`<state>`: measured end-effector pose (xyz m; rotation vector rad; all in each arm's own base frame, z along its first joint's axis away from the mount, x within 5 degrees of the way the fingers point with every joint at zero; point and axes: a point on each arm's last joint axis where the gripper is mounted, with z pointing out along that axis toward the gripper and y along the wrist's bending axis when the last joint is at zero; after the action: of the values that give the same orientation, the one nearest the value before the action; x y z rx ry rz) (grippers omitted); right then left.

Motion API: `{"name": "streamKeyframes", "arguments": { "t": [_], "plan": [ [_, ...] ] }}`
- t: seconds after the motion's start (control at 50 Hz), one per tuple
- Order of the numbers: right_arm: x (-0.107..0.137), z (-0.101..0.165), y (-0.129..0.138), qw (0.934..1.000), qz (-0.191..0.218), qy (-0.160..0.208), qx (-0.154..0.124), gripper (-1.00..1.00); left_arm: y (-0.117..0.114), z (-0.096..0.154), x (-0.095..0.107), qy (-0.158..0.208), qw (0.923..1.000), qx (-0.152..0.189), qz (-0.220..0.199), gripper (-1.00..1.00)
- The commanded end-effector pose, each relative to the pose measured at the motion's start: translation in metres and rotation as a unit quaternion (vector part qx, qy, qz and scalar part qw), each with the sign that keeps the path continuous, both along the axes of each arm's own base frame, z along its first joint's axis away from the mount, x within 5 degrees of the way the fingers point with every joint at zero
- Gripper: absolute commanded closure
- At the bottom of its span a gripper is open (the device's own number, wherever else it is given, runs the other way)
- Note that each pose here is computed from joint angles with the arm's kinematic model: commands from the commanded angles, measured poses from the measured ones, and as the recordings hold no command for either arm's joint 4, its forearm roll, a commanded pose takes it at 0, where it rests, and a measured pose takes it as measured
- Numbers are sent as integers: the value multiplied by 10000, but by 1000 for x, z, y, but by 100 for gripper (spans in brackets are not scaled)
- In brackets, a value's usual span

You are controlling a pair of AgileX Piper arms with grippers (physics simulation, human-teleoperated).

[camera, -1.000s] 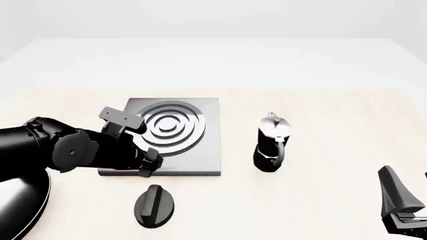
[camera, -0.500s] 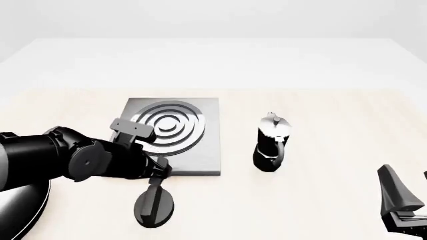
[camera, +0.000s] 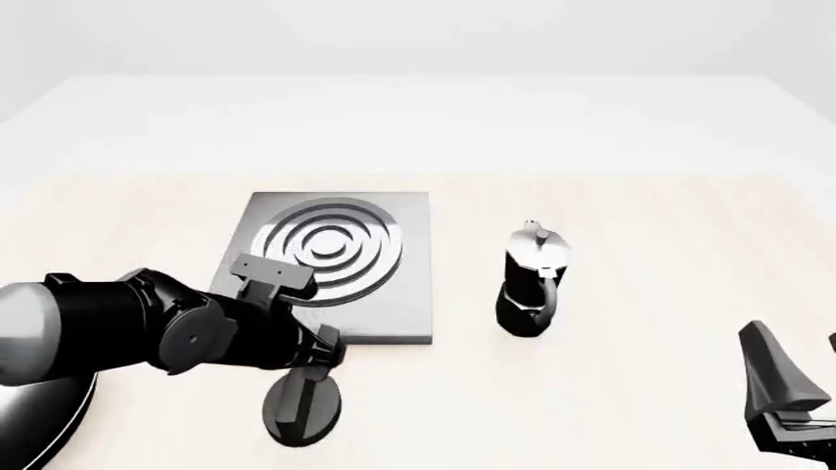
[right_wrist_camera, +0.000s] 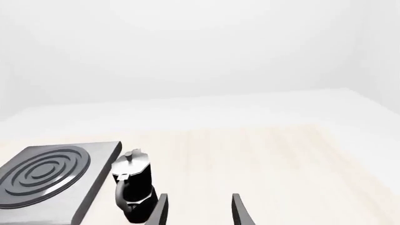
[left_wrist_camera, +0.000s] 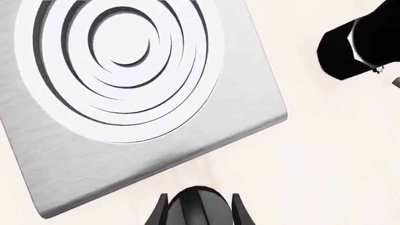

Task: Turn on the stove and put the moka pot on it.

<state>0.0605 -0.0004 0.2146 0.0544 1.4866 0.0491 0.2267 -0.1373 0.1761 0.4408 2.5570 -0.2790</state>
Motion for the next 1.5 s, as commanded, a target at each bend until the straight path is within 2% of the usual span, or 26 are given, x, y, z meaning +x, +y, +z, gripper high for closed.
{"name": "streamKeyframes", "arguments": {
  "t": [0.02, 0.1, 0.66, 1.04, 1.5],
  "plan": [
    [1, 0, 0, 10000, 3, 6, 16, -100, 1, -8, 1, 51, 10000, 27, 22, -100],
    [0, 0, 0, 10000, 1, 10, 33, -100, 0, -19, -1, 136, 9999, 22, 81, -100],
    [1, 0, 0, 10000, 4, 35, 31, -100, -2, -45, -16, 393, 9988, -88, 269, -100],
    [3, 0, 0, 10000, 12, 51, 14, -100, 19, -44, 0, 261, 9982, -5, 537, -100],
    [4, 0, 0, 10000, 32, 74, -3, -100, 43, -43, 4, 154, 9964, 44, 828, -100]
  ]
}}
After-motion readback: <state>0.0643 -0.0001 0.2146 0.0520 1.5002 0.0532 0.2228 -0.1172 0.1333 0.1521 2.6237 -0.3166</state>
